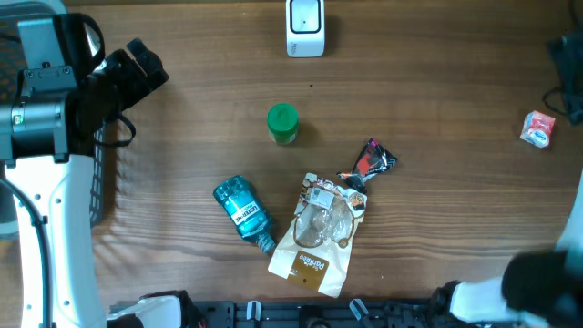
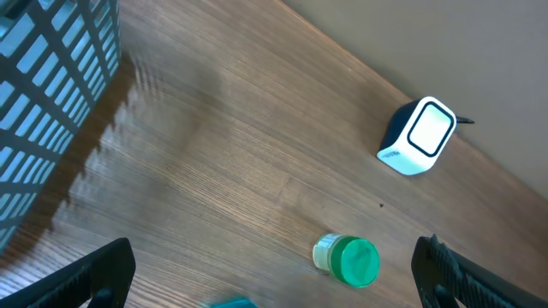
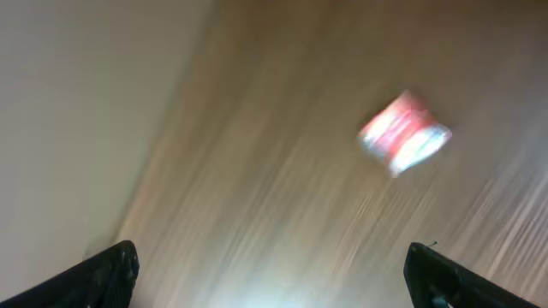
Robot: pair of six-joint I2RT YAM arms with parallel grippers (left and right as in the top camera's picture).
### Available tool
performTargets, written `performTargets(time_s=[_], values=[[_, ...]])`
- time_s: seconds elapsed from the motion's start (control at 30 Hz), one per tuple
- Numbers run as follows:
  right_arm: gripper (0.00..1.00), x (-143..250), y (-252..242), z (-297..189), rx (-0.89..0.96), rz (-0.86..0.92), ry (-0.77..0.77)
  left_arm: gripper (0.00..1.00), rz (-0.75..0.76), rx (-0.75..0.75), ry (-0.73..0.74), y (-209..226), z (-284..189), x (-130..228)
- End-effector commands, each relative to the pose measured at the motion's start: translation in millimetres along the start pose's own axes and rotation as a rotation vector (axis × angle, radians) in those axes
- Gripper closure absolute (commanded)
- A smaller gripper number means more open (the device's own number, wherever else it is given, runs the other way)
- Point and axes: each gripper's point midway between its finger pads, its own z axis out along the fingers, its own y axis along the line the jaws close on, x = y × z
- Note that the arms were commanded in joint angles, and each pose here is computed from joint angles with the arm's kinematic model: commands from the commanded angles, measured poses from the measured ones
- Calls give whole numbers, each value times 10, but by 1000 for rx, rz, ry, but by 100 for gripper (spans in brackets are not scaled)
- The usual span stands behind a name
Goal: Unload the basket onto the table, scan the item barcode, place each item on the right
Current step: 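Reach the right gripper to the black-and-red hex wrench package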
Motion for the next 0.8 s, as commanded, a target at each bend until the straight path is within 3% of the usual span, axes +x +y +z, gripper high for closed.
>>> performTargets(time_s=[0.0,0.17,0.27,0.33,0.4,0.57,0.77], values=[[0,945,315,-380,-95,-189,268,0,9,-10,-9,24,2,-32],[0,2385,-35,-328,107,-378,585,0,9,-10,-9,24,2,-32],[1,2897,-231,-291,167,-392,670,0,9,-10,-10,23,2,-33],[4,3293,-266,-258,127,-415,752,0,9,-10,-9,24,2,-32],[14,3658,-283,-218,58,-443,827,0,9,-10,-9,24,2,-32],[33,3962,-486,128,26,-391,797,0,9,-10,-9,24,2,-32],[36,3960,-565,353,10,-376,712,0,9,-10,-9,24,2,-32]])
